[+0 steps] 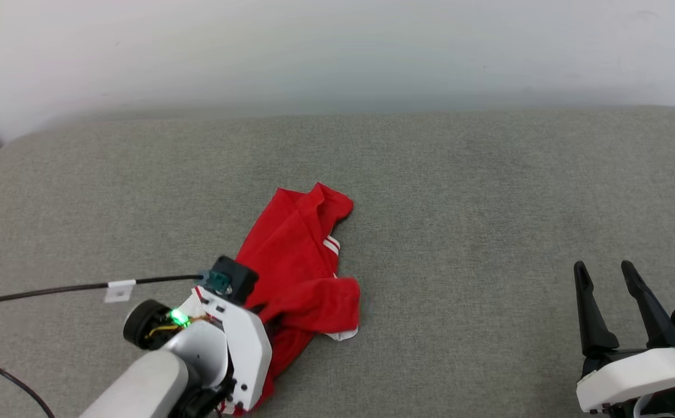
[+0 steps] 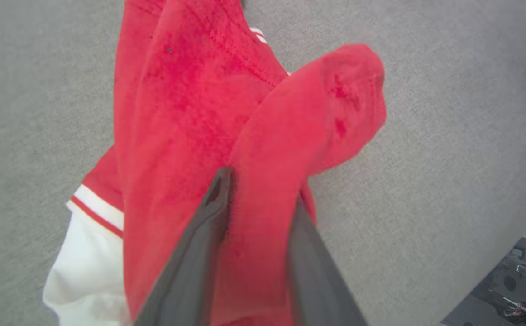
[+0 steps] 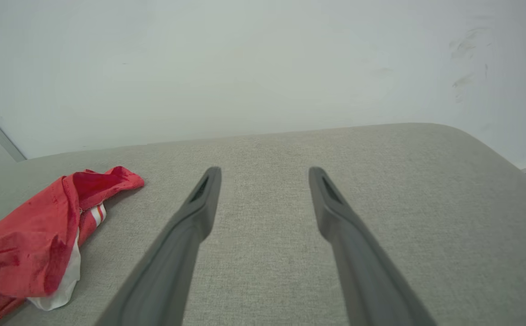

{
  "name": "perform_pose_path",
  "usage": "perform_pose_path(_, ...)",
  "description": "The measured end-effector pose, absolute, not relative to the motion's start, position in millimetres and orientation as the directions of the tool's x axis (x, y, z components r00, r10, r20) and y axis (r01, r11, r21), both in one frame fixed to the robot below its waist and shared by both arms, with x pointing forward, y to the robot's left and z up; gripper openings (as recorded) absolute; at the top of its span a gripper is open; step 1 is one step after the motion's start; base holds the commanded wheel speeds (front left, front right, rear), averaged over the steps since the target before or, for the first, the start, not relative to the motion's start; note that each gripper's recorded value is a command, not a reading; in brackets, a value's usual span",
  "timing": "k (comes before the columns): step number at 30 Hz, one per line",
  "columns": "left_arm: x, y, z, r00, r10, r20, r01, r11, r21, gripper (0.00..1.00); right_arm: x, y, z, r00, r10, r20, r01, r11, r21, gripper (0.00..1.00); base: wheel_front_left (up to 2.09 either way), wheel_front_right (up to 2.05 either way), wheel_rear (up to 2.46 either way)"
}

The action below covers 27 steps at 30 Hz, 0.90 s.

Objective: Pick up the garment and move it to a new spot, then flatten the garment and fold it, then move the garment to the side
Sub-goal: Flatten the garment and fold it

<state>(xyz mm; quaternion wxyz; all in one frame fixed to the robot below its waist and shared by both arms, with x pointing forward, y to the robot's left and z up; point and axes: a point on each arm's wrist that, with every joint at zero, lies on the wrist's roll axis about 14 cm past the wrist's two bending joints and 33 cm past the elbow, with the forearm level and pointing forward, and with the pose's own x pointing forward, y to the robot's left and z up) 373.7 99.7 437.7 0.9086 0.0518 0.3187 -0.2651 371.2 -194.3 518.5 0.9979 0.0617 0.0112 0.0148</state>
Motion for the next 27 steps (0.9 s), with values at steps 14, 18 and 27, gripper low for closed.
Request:
perform_pose_path(14,459.0,124.3,544.7,0.926,-0.333,-0.176,0.336,0.942,-0.013,0.00,375.8,-197.7,517.2,1.000,0.019,-0.014,-0.017,0.991,0.135,1.00,0.00,0.00,0.00)
perform_pose_path(18,466.4,128.1,544.0,0.936,-0.315,-0.158,0.313,0.949,-0.035,0.00,375.7,-201.5,515.5,1.000,0.007,-0.018,-0.004,0.991,0.137,1.00,0.00,0.00,0.00)
perform_pose_path(27,417.6,40.4,506.6,0.812,-0.544,-0.211,0.520,0.839,-0.162,0.00,376.7,-207.0,509.1,0.999,-0.009,-0.036,0.014,0.991,0.134,1.00,0.00,0.00,0.00)
